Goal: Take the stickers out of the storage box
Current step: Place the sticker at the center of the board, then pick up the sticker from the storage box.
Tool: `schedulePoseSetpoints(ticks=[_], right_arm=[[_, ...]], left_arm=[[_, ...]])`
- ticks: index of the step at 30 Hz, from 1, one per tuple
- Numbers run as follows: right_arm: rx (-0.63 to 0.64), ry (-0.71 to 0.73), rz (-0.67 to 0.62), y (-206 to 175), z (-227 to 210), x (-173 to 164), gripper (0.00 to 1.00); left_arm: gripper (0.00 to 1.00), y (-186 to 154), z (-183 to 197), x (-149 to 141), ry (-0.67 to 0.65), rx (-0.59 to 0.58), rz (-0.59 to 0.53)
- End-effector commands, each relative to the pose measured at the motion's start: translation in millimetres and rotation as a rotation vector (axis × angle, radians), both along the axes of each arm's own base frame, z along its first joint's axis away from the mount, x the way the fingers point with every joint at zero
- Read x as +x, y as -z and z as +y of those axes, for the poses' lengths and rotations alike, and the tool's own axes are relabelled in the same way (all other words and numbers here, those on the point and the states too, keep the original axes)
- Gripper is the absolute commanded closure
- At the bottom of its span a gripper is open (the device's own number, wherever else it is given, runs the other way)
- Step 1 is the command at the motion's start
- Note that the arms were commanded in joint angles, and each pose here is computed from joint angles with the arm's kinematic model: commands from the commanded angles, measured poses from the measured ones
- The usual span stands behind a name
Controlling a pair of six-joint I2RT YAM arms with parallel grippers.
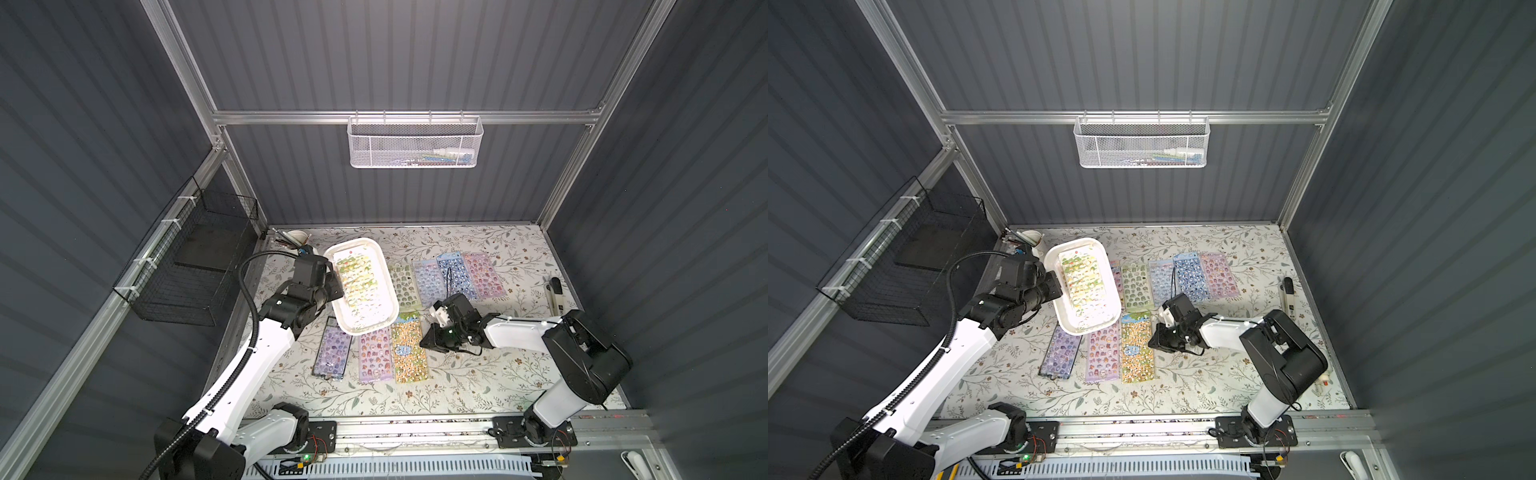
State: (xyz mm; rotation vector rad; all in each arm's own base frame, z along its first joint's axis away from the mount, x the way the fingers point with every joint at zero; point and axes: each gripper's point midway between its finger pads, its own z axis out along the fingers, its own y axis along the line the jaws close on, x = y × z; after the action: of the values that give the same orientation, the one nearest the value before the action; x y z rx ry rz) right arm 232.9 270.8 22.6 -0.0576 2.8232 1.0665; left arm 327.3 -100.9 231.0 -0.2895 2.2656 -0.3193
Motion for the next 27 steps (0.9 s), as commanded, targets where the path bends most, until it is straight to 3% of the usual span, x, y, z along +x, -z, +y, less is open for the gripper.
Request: schedulePoseSetpoints(ticks=[1, 9, 27], right_arm=[[0.003, -0.013, -0.015, -5.1, 2.9, 1.6, 0.75], [-0.003, -0.004, -0.090, -33.9, -4.8, 9.7, 0.68], [-0.054, 0.127, -0.351, -152.3, -87.3, 19.4, 0.66]], left_arm=[[1.00, -5.9, -5.5, 6.8, 0.000, -0.048, -0.022], [1.00, 1.3, -17.5, 15.5, 0.026, -0.076, 0.007], [1.00, 32.2, -86.0, 34.2, 0.095, -0.087, 0.054]])
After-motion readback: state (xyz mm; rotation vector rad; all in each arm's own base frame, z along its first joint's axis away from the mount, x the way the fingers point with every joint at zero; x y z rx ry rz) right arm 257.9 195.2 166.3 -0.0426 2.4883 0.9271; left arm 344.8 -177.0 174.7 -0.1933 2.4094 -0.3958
